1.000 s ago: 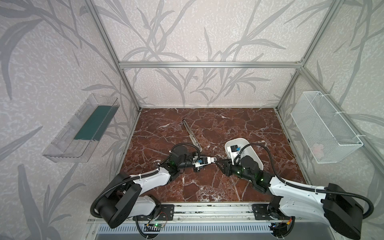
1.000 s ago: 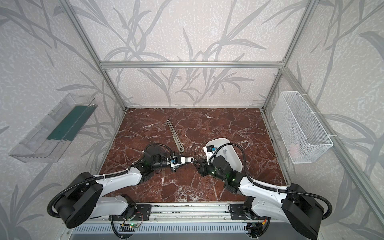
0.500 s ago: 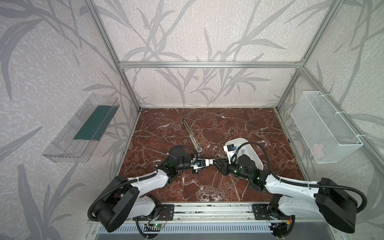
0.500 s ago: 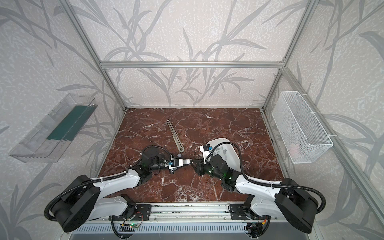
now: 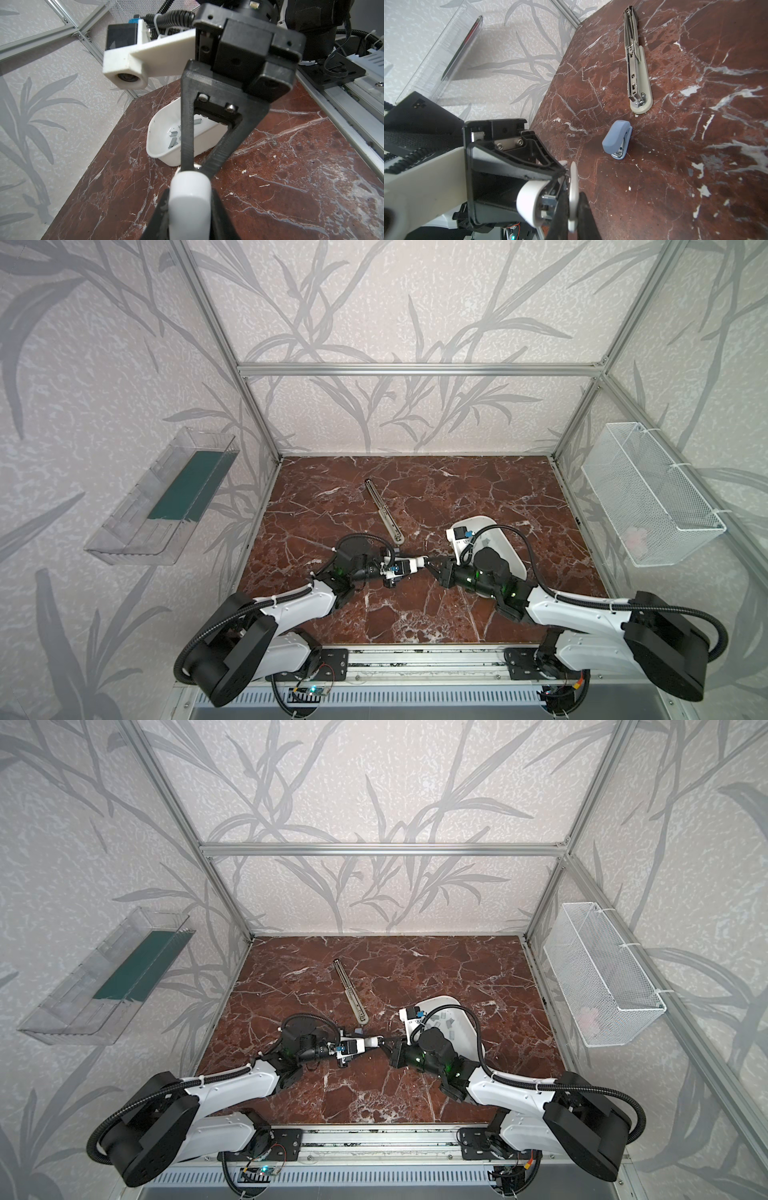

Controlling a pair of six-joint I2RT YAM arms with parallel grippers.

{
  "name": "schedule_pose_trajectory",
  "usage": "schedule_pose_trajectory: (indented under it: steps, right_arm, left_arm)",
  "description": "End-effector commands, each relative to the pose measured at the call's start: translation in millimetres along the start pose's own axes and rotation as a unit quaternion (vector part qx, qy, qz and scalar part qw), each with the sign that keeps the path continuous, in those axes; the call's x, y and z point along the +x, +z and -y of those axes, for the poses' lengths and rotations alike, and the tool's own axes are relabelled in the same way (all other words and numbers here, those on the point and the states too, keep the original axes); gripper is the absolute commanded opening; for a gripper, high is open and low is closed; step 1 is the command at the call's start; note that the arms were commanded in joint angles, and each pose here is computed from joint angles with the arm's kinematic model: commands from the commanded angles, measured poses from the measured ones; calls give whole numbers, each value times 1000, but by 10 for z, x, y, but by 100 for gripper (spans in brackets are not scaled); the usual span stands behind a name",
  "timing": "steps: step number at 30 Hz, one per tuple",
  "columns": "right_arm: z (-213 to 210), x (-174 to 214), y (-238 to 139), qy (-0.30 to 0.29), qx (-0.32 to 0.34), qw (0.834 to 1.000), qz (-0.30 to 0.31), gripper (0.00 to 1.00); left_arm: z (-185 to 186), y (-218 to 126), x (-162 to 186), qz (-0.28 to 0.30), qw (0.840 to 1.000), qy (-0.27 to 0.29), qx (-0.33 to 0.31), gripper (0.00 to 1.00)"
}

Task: Load the staples into the stapler
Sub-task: 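Pull the white stapler top open with the right gripper while the left holds the base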

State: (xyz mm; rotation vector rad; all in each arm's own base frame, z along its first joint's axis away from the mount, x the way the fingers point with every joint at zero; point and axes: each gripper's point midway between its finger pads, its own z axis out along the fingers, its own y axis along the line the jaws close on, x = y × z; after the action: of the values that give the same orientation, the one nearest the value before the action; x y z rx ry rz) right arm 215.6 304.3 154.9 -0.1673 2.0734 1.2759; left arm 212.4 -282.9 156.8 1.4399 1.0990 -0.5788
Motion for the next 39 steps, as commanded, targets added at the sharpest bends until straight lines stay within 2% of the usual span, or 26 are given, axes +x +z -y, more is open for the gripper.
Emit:
schedule_pose_trajectory:
  steps: [1,4,10,17,28,32,35,36,39]
  right_arm:
    - [102,-94,-88,3,36,999,29,0]
    - [324,-110,-199,5,79,996,51,0]
    - [521,-121,-360,-2,121,991,58,0]
    - [521,-160,-415,-4,115,991,69,0]
    - [320,-204,-506,5,67,995,79,0]
    - [276,-216,-510,10,58,995,80,0]
    - [296,-216,-510,12,64,995,80,0]
    - [320,-215,-511,12,70,994,81,0]
    - [386,-237,-525,7,89,992,88,0]
  left_arm:
    - [-6,-37,-79,20,1000,19,0,0]
    - [-16,-78,-32,16,1000,15,-5,0]
    - [-38,-169,6,18,1000,7,-17,0]
    - [-50,-196,141,-1,999,-1,-35,0]
    - [-145,-154,470,-58,995,-24,-73,0]
    - [-192,-150,540,-67,993,-33,-90,18]
    - [-226,-126,527,-58,993,-31,-95,36]
    - [-238,-129,523,-55,993,-31,-100,39]
    - [-226,-143,521,-52,993,-32,-103,39]
